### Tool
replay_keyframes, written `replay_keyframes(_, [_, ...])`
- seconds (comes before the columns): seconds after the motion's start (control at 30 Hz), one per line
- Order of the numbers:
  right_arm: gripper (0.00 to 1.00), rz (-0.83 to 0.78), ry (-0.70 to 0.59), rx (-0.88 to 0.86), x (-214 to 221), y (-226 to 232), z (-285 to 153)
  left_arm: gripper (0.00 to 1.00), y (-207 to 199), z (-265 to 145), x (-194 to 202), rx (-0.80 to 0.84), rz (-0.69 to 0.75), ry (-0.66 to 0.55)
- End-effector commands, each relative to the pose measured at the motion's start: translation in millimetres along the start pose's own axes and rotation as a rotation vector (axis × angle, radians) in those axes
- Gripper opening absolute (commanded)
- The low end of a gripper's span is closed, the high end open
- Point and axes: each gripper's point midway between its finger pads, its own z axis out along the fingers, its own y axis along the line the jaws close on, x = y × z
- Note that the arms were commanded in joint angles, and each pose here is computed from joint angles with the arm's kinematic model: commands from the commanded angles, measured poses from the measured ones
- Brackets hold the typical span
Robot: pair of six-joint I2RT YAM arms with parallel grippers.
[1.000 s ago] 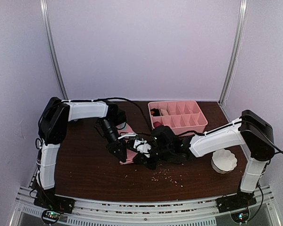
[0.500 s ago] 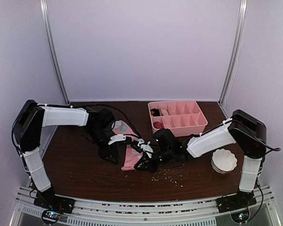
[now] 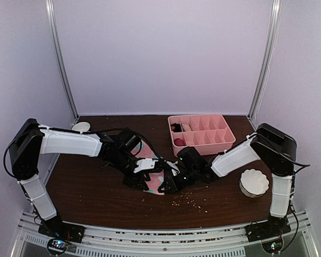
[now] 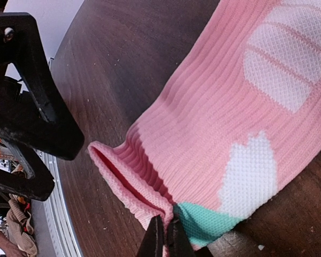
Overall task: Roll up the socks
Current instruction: Roll the sock at the center of the board.
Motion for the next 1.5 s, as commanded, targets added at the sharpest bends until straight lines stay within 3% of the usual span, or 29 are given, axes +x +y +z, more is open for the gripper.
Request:
replay_keyframes(0.0, [0.0, 0.134, 0.089, 0.058, 26.0, -18.0, 0.9, 0.43, 11.1, 3.6, -4.8, -0.074, 0.006, -0.033])
replay_keyframes(0.43, [0.0, 0.241, 0.073, -0.034, 10.5, -5.3, 13.3, 0.29, 21.3, 22.2, 19.3, -0.094, -0.062, 0.075])
replay_keyframes(0.7, [0.0, 0.263, 0.073, -0.084, 6.3, 2.9, 13.8, 0.08, 30.1, 29.3, 46.8, -0.144, -0.091, 0.198])
replay_keyframes(0.73, [0.03, 0.267, 0.062, -0.092, 3.5, 3.9, 12.8, 0.06, 28.4, 29.8, 46.3, -0.138, -0.089, 0.198])
replay_keyframes(0.87, [0.36, 0.283, 0.002, -0.126, -9.1, 6.7, 5.8, 0.04, 21.9, 32.7, 45.8, -0.117, -0.077, 0.209])
replay_keyframes(1.0, [0.6, 0.264, -0.044, -0.13, -19.3, 4.2, -5.7, 0.0, 12.7, 43.4, 48.6, -0.093, -0.043, 0.262])
replay_keyframes(1.47, [0.62, 0.119, -0.015, 0.25, 22.8, -49.2, -80.1, 0.0, -3.7, 82.1, 63.6, 0.041, -0.123, 0.284])
